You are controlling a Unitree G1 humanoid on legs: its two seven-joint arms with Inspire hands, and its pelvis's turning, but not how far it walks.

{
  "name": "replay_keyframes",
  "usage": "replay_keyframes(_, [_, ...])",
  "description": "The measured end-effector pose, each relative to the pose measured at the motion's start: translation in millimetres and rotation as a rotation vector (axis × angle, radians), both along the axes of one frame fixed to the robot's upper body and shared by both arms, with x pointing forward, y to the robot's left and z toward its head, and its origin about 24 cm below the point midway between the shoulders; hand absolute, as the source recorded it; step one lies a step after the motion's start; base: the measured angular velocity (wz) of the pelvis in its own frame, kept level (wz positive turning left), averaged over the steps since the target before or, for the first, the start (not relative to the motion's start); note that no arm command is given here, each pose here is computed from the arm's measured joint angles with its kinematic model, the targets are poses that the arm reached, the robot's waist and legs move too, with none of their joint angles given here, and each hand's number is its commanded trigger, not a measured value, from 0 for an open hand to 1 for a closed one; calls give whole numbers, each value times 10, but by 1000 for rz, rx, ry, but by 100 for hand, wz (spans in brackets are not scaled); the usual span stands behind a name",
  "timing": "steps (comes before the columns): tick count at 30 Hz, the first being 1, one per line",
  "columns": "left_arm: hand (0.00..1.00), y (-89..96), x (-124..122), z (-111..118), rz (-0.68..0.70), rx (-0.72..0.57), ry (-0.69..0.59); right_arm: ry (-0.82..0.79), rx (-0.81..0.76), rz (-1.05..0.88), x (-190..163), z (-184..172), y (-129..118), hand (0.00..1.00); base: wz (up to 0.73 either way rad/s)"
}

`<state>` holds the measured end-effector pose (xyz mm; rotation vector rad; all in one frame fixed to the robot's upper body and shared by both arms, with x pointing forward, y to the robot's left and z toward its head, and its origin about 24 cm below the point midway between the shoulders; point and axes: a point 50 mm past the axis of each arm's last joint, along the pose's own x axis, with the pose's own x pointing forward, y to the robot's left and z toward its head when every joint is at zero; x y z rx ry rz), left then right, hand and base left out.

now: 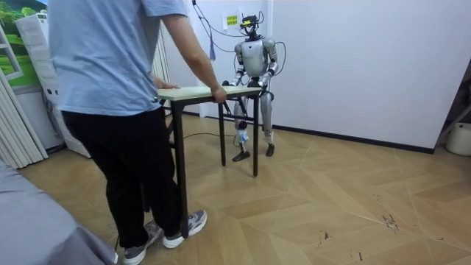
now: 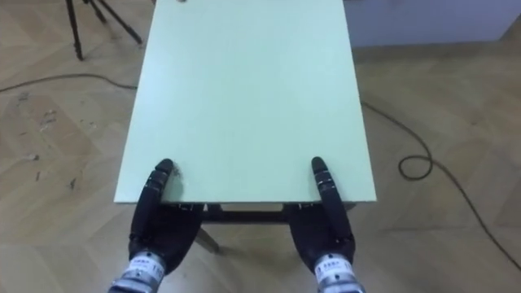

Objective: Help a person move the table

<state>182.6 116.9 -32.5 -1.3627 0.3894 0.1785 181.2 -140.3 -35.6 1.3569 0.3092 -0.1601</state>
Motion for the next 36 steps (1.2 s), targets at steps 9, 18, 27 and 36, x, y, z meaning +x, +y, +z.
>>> replay_keyframes(9, [100,44,-103,-150,-15,20,59,70,13,23,-138,-156,-6,100,4])
replay_keyframes(18, [100,47,-171,-178,-52,41,62,83,24,9,-221,-176,-45,100,14])
replay_keyframes(27, [100,242,-130,-1,4,90,-30,24,73,77,-65,-63,151,100,-28])
replay_keyframes(36, [100,249,-74,16,-47,122,-46,42,111,68,-58,-118,124,100,-5])
